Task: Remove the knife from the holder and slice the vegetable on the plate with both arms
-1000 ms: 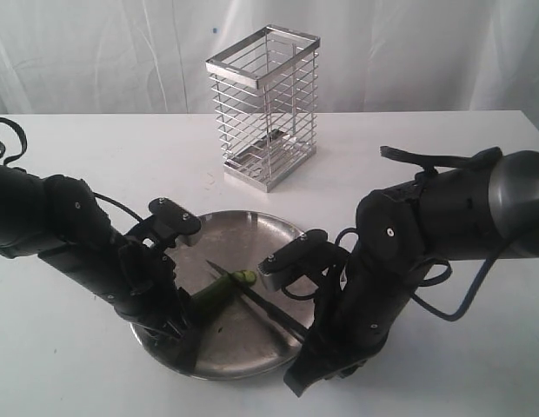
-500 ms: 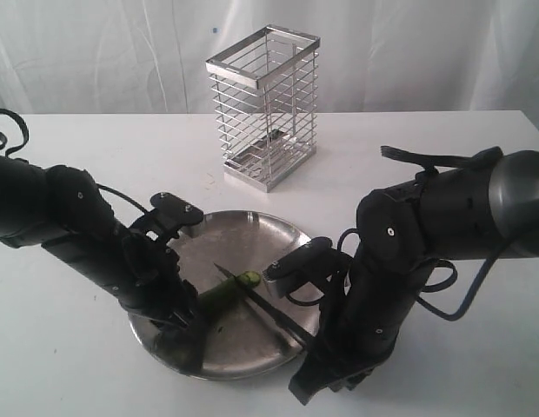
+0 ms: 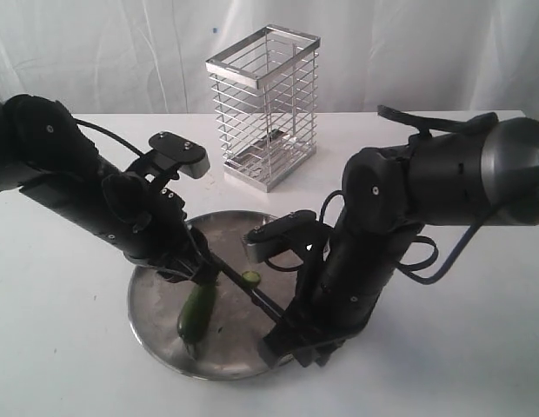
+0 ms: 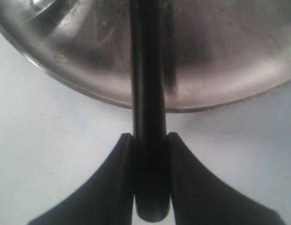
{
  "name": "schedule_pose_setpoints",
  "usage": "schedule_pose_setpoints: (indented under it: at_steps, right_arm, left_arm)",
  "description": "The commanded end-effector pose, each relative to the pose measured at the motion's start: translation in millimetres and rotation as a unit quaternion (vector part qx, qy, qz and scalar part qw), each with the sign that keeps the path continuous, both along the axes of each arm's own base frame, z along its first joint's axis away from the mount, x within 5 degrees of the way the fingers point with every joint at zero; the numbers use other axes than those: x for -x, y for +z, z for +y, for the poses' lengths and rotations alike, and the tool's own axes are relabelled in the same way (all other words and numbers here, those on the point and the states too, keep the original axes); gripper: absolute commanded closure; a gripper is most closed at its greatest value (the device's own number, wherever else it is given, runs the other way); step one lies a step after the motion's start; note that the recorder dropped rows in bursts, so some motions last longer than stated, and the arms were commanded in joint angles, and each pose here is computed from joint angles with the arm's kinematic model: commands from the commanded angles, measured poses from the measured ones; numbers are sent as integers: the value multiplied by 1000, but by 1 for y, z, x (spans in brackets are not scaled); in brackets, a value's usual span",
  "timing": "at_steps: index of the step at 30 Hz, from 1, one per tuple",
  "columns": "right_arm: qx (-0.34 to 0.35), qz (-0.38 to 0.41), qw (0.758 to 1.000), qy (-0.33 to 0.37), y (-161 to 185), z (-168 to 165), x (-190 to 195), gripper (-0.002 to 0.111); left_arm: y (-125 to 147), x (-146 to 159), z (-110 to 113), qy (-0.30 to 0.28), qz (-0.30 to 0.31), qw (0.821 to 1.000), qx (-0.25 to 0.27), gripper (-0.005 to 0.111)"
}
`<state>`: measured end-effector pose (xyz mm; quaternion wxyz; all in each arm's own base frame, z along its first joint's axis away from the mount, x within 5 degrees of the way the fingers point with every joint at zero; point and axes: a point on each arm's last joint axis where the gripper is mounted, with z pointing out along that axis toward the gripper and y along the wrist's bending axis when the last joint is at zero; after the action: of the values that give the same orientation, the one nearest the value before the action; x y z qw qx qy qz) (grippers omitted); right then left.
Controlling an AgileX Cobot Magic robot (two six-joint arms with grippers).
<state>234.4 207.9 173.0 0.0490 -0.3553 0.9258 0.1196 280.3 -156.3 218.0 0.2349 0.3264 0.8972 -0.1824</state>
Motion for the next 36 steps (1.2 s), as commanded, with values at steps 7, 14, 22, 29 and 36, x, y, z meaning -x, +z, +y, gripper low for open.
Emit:
schedule_pose_setpoints:
  at_steps: [7,14,22,29,36]
  right_arm:
    - [6,-4,999,33,7,15,-20,108]
    - [43,-49,992,111,7,23,-15,108]
    - [65,-77,988,115,10,23,-23,108]
    - [71,-70,988,121,5,28,-28,108]
    - [71,-71,987,128,3,31,-31,108]
  left_arm:
    - [0,6,1,-16,21,1000,-8,58]
    - [0,6,1,-17,17,1000,-12,58]
    - [0,6,1,-17,17,1000,-12,58]
    - [0,6,1,-17,17,1000,-12,58]
    - [0,6,1,-17,17,1000,-12,58]
